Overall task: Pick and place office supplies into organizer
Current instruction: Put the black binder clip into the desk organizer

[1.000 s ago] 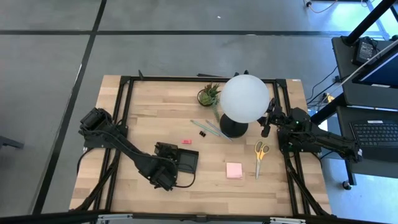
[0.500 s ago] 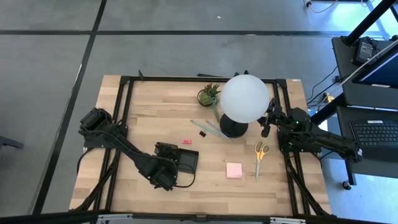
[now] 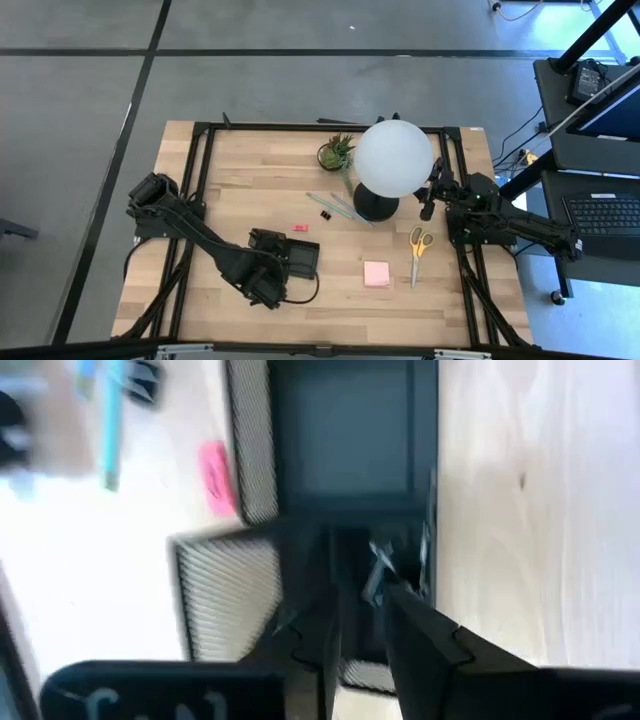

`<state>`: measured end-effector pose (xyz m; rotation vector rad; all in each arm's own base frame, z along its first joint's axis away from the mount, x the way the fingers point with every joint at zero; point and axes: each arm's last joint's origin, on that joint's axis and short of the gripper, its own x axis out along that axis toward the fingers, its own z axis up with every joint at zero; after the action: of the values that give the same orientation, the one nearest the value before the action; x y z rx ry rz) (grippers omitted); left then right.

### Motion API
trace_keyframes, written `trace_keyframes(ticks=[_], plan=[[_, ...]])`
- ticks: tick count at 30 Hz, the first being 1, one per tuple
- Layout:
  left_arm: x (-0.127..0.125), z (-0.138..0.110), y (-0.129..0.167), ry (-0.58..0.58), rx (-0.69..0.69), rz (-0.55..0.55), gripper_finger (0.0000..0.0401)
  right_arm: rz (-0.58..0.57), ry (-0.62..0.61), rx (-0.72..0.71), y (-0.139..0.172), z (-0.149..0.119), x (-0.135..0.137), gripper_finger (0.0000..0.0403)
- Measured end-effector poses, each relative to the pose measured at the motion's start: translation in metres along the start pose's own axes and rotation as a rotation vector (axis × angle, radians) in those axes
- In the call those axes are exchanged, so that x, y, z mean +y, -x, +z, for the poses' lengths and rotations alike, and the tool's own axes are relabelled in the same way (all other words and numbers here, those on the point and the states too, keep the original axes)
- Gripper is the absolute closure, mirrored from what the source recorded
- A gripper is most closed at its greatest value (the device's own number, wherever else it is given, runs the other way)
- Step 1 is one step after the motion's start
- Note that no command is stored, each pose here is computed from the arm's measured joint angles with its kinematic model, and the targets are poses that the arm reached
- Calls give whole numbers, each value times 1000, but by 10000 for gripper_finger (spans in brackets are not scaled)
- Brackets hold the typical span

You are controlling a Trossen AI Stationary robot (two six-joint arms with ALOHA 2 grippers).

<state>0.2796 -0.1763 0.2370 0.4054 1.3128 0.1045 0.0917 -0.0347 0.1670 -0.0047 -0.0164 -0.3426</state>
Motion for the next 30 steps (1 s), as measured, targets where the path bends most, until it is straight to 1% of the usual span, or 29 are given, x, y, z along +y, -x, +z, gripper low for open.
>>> trace_keyframes(ticks=[2, 5, 8, 14, 16, 18, 20, 23, 27, 30], plan=[[7, 8, 8, -5, -45, 35, 334, 0, 0, 0, 0, 0, 0, 258], [24, 21, 17, 49, -119, 134, 332, 0, 0, 0, 0, 0, 0, 258], [46, 31, 16, 96, -122, 151, 328, 0, 0, 0, 0, 0, 0, 258], [87, 40, -1, -2, -72, 138, 314, 0, 1, 0, 0, 0, 0, 258], [101, 45, -7, -10, -80, 105, 307, 0, 2, 0, 0, 0, 0, 258], [113, 49, -13, -24, -102, 43, 298, 0, 3, 0, 0, 0, 0, 258], [125, 54, -17, -44, -144, -35, 287, 0, 4, 0, 0, 0, 0, 258], [142, 61, -23, -55, -227, -125, 271, 0, 4, 0, 0, 0, 0, 258], [160, 65, -31, -29, -308, -199, 251, 0, 5, 0, 0, 0, 0, 258], [166, 64, -45, -33, -354, -238, 243, 0, 7, 0, 0, 0, 0, 258]])
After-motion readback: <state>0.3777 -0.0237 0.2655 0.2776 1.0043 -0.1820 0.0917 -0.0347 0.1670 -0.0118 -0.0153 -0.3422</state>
